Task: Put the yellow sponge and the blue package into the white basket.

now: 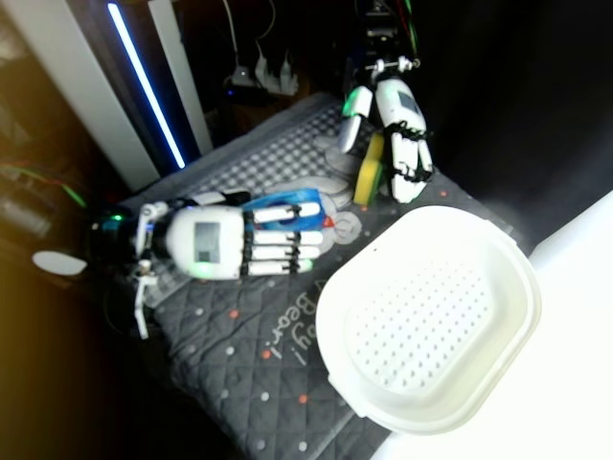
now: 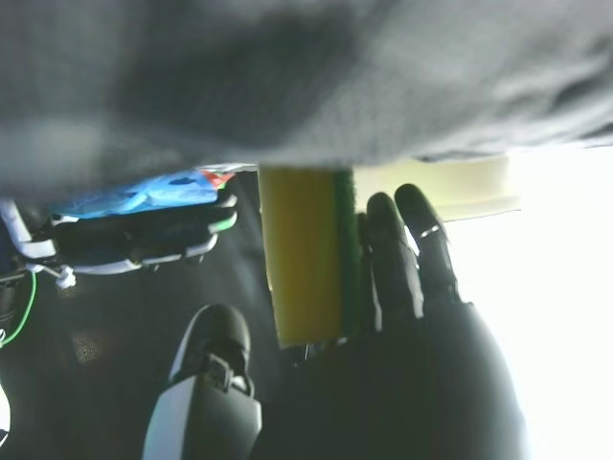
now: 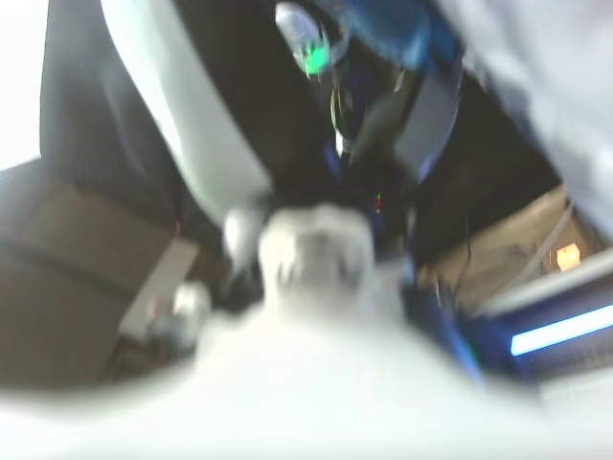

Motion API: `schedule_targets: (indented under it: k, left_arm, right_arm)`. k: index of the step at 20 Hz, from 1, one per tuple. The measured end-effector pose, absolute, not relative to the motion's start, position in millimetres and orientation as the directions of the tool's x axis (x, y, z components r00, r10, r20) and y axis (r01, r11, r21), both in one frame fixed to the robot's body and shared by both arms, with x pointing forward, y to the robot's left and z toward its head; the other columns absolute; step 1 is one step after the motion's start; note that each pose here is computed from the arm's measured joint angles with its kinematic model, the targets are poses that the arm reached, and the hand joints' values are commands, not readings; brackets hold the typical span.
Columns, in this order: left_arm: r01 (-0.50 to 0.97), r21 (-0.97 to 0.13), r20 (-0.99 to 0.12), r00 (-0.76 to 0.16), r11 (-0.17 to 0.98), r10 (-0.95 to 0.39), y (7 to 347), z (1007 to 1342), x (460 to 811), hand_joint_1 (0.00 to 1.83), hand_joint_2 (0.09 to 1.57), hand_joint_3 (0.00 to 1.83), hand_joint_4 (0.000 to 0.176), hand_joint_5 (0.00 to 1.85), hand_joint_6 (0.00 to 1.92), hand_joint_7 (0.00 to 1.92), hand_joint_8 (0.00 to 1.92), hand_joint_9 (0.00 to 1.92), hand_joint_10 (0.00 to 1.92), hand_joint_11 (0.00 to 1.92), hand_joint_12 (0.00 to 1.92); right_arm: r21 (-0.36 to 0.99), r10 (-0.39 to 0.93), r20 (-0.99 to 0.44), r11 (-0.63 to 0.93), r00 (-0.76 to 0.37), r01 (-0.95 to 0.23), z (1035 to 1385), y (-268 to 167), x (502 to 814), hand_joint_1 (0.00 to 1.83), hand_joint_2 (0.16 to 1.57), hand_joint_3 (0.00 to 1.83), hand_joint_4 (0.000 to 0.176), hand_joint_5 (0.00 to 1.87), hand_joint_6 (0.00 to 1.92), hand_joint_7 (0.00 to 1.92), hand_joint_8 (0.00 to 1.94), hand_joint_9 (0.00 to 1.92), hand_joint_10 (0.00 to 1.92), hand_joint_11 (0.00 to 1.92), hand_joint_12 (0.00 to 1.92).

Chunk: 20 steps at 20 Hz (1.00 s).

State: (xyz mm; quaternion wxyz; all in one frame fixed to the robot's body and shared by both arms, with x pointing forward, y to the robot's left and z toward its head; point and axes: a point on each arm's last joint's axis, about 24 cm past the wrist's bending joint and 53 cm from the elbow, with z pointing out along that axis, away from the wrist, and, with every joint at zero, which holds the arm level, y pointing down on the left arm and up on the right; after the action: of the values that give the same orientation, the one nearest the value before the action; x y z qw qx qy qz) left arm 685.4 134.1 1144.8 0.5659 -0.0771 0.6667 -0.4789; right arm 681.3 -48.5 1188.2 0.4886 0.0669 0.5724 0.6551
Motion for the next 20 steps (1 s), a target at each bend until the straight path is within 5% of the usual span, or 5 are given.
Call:
schedule_targets:
  k: [3, 5, 11, 13, 20]
  left_arm:
    - [0.432, -0.731, -0.676, -0.348, 0.529, -0.650, 135.3, 1144.4, 686.5, 1.10, 1.25, 0.00, 0.000, 0.50, 0.01, 0.59, 0.00, 0.36, 0.88, 0.15, 1.65]
    - [0.432, -0.731, -0.675, -0.346, 0.528, -0.651, 135.5, 1144.8, 686.5, 1.19, 1.23, 0.01, 0.000, 0.71, 0.98, 0.78, 1.35, 0.56, 1.07, 0.43, 1.68]
    - [0.438, -0.732, -0.673, -0.342, 0.523, -0.656, 134.7, 1145.7, 685.8, 1.24, 1.13, 0.00, 0.000, 0.90, 0.93, 0.99, 1.15, 0.90, 0.75, 0.67, 1.45]
    - [0.441, -0.732, -0.672, -0.339, 0.520, -0.658, 134.9, 1147.1, 685.7, 1.25, 1.10, 0.00, 0.000, 1.00, 0.78, 1.04, 1.06, 0.97, 0.74, 0.68, 1.41]
    - [0.571, -0.676, -0.680, -0.240, 0.465, -0.693, 128.4, 1218.6, 692.6, 1.25, 1.07, 0.00, 0.010, 1.06, 0.78, 1.12, 0.82, 1.01, 0.66, 0.61, 1.34]
  right_arm:
    - [0.812, 0.734, -0.457, 0.115, -0.502, -0.572, 1195.6, -53.5, 684.1, 1.20, 1.11, 0.00, 0.000, 0.93, 0.69, 0.97, 0.89, 0.85, 0.18, 0.22, 1.45]
    - [0.811, 0.737, -0.455, 0.111, -0.500, -0.574, 1197.1, -54.6, 684.0, 1.35, 1.16, 0.00, 0.000, 0.85, 0.99, 0.93, 1.09, 0.81, 1.35, 0.42, 1.56]
    - [0.788, 0.752, -0.461, 0.101, -0.472, -0.608, 1210.3, -62.9, 685.8, 1.24, 1.10, 0.00, 0.000, 0.95, 0.97, 1.09, 0.87, 1.25, 0.37, 1.14, 0.98]
    - [0.788, 0.757, -0.449, 0.086, -0.475, -0.609, 1214.6, -71.7, 689.8, 1.39, 1.07, 0.00, 0.000, 1.00, 0.76, 1.13, 0.69, 1.07, 1.05, 0.98, 1.01]
    - [0.760, 0.764, -0.469, 0.093, -0.444, -0.643, 1247.9, -77.8, 702.3, 1.28, 1.08, 0.00, 0.000, 1.05, 0.61, 1.13, 0.95, 1.04, 1.03, 0.83, 1.62]
